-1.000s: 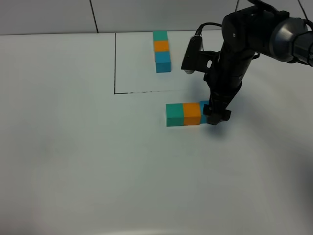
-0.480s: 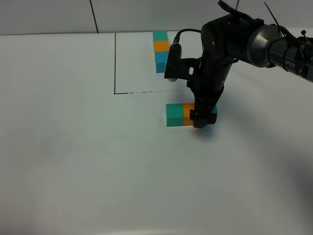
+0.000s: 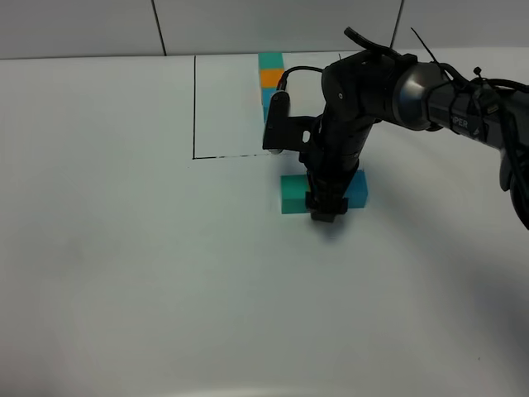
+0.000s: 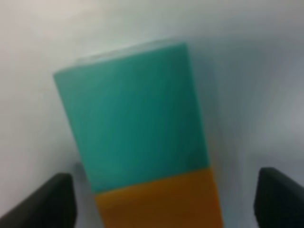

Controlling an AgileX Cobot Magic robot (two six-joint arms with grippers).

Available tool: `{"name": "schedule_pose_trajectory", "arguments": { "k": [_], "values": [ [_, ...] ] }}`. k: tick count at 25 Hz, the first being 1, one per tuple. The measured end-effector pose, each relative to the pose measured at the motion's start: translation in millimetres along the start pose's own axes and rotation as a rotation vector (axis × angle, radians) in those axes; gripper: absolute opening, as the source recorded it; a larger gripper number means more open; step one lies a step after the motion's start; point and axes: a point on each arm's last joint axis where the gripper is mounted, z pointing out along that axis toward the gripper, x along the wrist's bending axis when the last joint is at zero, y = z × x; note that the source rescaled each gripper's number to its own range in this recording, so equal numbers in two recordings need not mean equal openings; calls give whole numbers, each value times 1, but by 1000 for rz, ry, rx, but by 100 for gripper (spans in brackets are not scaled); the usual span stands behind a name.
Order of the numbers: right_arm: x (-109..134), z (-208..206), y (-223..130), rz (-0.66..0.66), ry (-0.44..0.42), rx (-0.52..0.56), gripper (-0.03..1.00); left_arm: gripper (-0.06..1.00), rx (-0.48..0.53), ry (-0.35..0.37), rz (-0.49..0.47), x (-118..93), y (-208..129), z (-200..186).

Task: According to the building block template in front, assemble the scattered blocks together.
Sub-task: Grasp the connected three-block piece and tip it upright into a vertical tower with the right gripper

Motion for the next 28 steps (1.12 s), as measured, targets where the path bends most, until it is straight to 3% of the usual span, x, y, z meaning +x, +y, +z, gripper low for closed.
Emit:
{"name": "schedule_pose_trajectory", "arguments": {
  "k": [2,4,5,8,12,16,19,21,28],
  "values": [
    [1,0,1,-2,0,-1,35,76,0,0,0,0,0,0],
    [1,0,1,-3,0,-2,7,76,0,0,0,0,0,0],
    [1,0,2,-2,2,-2,2,76,0,0,0,0,0,0],
    [2,0,2,26,2,-2,3,76,0,0,0,0,0,0],
    [1,-1,3,160,-9,-7,3,76,0,0,0,0,0,0],
    [7,-18,14,435,-23,-29,3,76,0,0,0,0,0,0],
    [15,-33,27,757,-6,-27,3,76,0,0,0,0,0,0],
    [22,-34,30,895,0,1,3,76,0,0,0,0,0,0],
    [27,-20,37,1170,-5,0,3,76,0,0,0,0,0,0]
  ]
}}
